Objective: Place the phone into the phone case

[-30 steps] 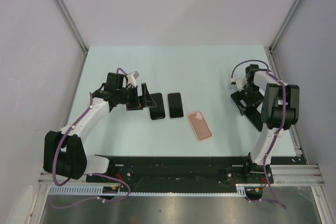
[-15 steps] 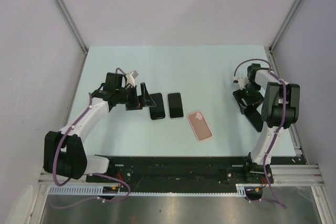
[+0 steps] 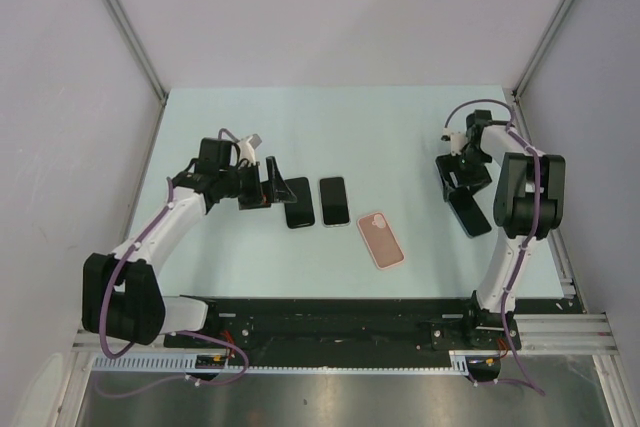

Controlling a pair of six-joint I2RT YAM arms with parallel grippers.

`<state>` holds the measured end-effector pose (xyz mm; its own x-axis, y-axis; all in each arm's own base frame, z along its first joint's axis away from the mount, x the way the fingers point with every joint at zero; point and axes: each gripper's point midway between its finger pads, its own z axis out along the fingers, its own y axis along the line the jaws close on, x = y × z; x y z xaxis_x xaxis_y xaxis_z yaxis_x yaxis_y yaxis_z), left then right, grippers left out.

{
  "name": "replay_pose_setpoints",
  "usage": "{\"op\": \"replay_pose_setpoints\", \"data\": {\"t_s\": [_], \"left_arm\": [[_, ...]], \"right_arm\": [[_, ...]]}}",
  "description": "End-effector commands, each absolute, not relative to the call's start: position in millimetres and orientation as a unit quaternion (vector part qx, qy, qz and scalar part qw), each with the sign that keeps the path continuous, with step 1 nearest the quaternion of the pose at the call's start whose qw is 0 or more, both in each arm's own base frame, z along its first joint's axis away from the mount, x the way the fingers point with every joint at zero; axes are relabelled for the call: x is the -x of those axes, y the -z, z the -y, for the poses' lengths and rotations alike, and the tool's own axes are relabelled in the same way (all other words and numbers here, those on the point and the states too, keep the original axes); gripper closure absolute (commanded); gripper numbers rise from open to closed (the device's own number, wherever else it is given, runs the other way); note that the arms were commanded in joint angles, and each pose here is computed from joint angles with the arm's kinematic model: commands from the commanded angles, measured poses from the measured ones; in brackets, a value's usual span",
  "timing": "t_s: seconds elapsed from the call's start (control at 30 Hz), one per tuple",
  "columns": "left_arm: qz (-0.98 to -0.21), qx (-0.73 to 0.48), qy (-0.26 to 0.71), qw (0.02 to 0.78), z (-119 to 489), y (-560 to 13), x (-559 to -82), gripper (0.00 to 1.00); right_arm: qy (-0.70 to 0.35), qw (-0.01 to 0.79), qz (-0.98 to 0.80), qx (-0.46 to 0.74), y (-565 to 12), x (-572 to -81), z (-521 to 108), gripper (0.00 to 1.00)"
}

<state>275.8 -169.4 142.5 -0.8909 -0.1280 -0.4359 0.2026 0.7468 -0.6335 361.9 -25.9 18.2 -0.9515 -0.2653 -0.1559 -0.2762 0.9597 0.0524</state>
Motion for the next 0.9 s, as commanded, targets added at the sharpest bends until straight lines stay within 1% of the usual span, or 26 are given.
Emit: {"op": "replay_pose_setpoints", "data": {"t_s": [0.0, 0.13, 0.2, 0.3, 0.47, 0.53, 0.6, 0.63, 0.7, 0.8, 0.87], "left_arm": [[-0.89, -0.034, 0.372, 0.261, 171.9, -161.5, -278.1, 0.02], [-0.89, -0.035, 0.368, 0.265, 170.6, -162.1, -277.6, 0.02], [-0.891, -0.033, 0.365, 0.267, 169.6, -162.2, -278.5, 0.02], [-0.892, -0.033, 0.364, 0.266, 169.3, -161.0, -278.4, 0.02], [-0.895, -0.029, 0.357, 0.266, 168.2, -157.9, -279.4, 0.02], [-0.898, -0.027, 0.345, 0.271, 166.1, -155.9, -281.4, 0.03], [-0.9, -0.033, 0.34, 0.269, 170.7, -154.1, -279.8, 0.03], [-0.901, -0.034, 0.34, 0.267, 174.1, -154.2, -279.1, 0.03], [-0.901, -0.051, 0.342, 0.264, 190.0, -156.9, -275.1, 0.04], [-0.897, -0.071, 0.349, 0.262, 216.6, -165.0, -271.2, 0.06], [-0.885, -0.081, 0.372, 0.266, 241.7, -176.8, -268.8, 0.07]], "right_arm": [[-0.092, 0.106, -0.98, 0.141, -23.2, -392.0, -21.4, 0.6], [-0.124, 0.102, -0.977, 0.142, -25.2, -397.1, -49.0, 0.65], [-0.141, 0.103, -0.976, 0.133, -30.1, -400.9, -58.6, 0.66], [-0.172, 0.087, -0.974, 0.116, -33.1, -399.5, -72.2, 0.66], [-0.224, 0.036, -0.971, 0.078, -24.0, -379.2, -98.3, 0.67], [-0.256, 0.021, -0.965, 0.061, -21.0, -370.3, -113.4, 0.7], [-0.291, 0.028, -0.955, 0.046, -25.6, -371.1, -125.1, 0.75], [-0.301, 0.018, -0.953, 0.031, -24.1, -365.6, -128.0, 0.76], [-0.312, 0.026, -0.949, 0.025, -25.6, -366.4, -130.1, 0.79], [-0.321, 0.024, -0.947, -0.007, -25.0, -365.1, -129.9, 0.8], [-0.33, 0.022, -0.944, -0.016, -25.2, -361.2, -132.1, 0.8]]}}
